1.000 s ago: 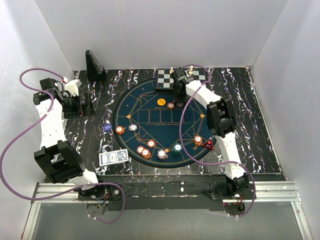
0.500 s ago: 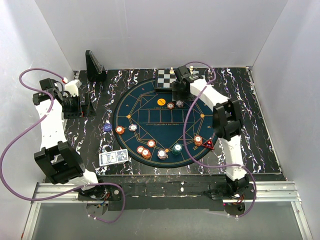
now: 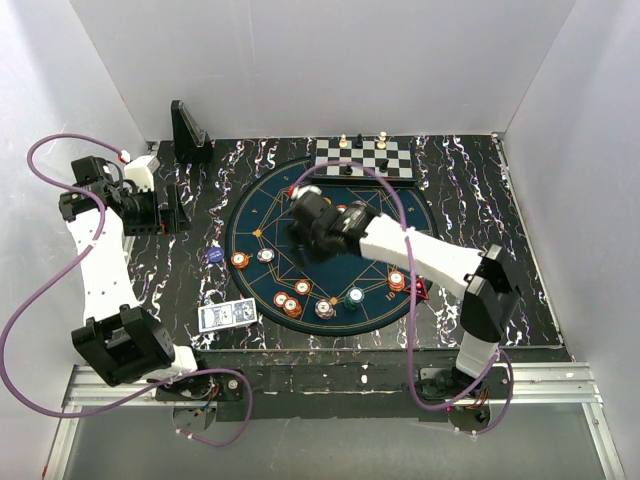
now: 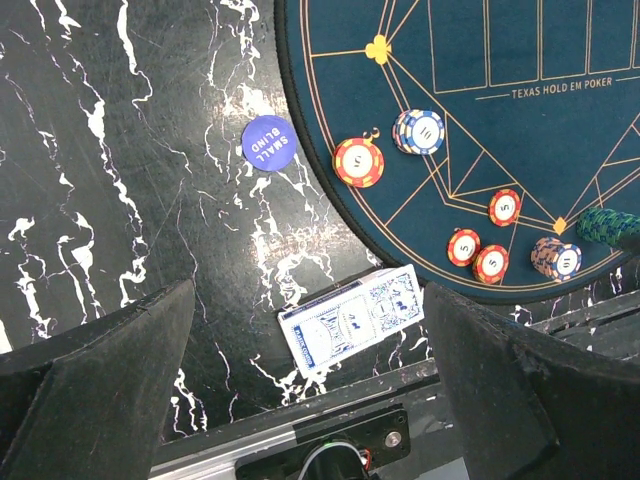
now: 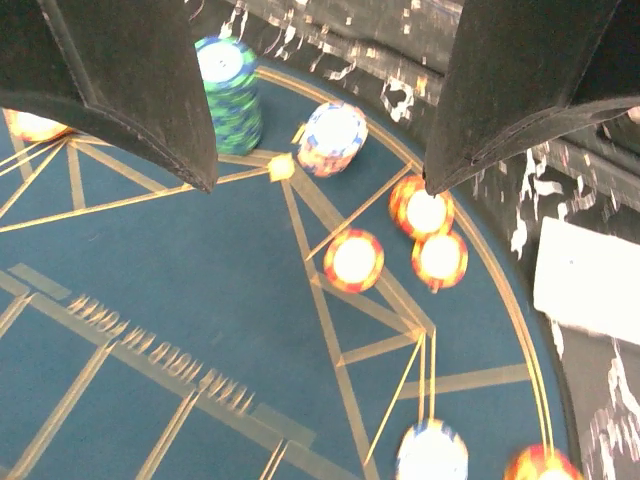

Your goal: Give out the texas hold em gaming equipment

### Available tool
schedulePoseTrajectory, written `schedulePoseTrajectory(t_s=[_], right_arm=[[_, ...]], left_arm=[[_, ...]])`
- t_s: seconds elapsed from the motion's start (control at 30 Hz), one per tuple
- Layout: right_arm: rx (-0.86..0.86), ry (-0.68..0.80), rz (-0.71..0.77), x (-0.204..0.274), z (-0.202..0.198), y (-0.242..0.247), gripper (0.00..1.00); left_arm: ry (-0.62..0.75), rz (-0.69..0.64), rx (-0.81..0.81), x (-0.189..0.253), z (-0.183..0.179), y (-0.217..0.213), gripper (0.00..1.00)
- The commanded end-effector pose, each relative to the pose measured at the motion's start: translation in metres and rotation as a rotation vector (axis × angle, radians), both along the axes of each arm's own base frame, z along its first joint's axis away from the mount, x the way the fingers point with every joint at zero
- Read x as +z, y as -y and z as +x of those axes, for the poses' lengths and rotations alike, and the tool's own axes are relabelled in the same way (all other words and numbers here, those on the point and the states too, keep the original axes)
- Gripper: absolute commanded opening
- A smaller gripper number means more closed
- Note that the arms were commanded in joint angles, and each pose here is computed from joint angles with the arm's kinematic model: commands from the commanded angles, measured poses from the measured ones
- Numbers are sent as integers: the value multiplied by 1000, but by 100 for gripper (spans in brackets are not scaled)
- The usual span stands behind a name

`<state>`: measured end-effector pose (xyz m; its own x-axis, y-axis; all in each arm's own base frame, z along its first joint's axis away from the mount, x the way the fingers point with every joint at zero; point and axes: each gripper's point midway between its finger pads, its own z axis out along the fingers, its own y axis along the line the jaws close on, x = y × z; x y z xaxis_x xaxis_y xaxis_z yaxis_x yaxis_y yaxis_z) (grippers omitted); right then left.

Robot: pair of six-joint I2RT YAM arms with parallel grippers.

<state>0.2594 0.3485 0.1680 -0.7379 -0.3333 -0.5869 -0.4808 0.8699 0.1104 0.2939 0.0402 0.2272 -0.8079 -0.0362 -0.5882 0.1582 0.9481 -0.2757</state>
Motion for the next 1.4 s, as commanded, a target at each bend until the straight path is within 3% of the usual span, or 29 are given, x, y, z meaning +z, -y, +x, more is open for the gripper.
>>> schedulePoseTrajectory(t_s=[0.0, 0.17, 0.67, 1.03, 1.37], right_arm=[[54, -108, -110, -41, -55, -2, 91], [95, -164, -163, -67, -83, -9, 91], [97, -259, -272, -124, -100, 6, 92], [125, -306, -305, -138, -110, 16, 79], [156, -342, -325, -144, -114, 14, 56]], left_arm=[[59, 3, -9, 19, -9, 7, 100], [73, 2, -11, 24, -12, 9, 100], [66, 17, -9, 21, -12, 6, 100], [67, 10, 0, 18, -8, 6, 100], [69, 15, 7, 17, -8, 4, 100]])
